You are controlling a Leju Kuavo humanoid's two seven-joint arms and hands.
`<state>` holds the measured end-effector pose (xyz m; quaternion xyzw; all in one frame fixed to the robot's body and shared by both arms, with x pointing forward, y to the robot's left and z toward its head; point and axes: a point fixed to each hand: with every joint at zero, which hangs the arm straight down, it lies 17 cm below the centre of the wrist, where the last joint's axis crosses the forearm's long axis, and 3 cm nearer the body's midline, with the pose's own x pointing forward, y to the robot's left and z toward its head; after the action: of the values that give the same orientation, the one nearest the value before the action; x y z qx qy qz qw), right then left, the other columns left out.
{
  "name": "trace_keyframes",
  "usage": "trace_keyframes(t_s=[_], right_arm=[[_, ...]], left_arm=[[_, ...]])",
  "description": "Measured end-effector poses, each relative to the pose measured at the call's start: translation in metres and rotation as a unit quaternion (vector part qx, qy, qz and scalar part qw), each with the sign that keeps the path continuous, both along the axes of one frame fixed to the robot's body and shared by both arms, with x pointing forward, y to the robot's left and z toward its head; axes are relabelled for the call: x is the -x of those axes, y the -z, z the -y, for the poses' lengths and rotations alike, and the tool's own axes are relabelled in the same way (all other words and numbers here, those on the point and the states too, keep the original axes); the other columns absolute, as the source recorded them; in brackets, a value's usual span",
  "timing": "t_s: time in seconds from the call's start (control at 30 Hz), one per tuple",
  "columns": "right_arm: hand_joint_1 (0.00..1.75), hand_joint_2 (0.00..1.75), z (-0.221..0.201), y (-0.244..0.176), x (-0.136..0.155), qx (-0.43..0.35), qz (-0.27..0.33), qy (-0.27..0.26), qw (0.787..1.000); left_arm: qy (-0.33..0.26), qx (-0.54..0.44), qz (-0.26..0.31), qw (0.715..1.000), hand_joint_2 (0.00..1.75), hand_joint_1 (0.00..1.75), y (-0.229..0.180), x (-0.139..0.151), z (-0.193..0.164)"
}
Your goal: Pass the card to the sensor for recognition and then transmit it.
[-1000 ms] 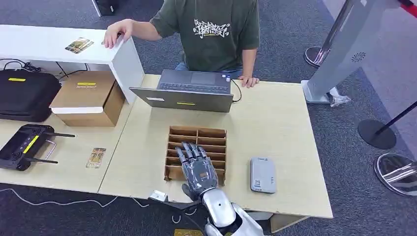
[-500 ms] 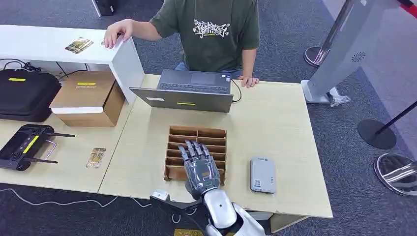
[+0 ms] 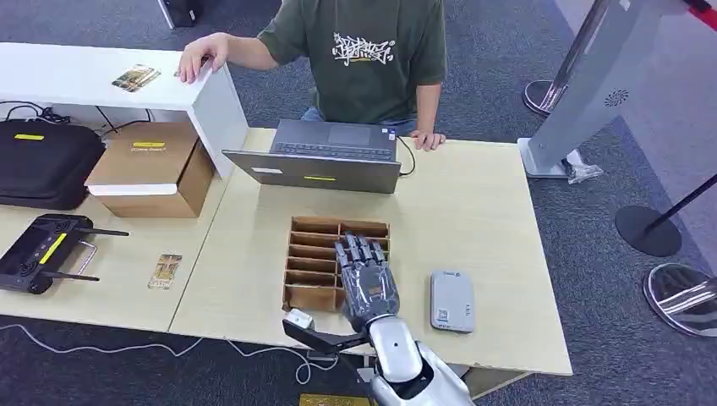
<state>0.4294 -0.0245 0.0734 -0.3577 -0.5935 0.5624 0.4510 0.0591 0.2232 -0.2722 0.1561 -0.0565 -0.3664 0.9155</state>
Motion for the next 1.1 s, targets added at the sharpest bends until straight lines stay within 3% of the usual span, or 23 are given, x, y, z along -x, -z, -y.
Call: trace_keyframes(t_s=[0.4,1.1], right_arm=[[0.0,1.75,0.04,0.02,-0.005,0.026,-0.011,0.045,0.999],[0.0,1.75,0.064,0.013,0.025,-0.003,-0.018,0.076,0.997]], left_arm=[[-0.001,-0.002,-0.006,1.0,0.0,0.0,0.0,0.003,-0.001],[0.006,-0.005,-0.011,1.0,0.0,0.0,0.0,0.003,-0.003]])
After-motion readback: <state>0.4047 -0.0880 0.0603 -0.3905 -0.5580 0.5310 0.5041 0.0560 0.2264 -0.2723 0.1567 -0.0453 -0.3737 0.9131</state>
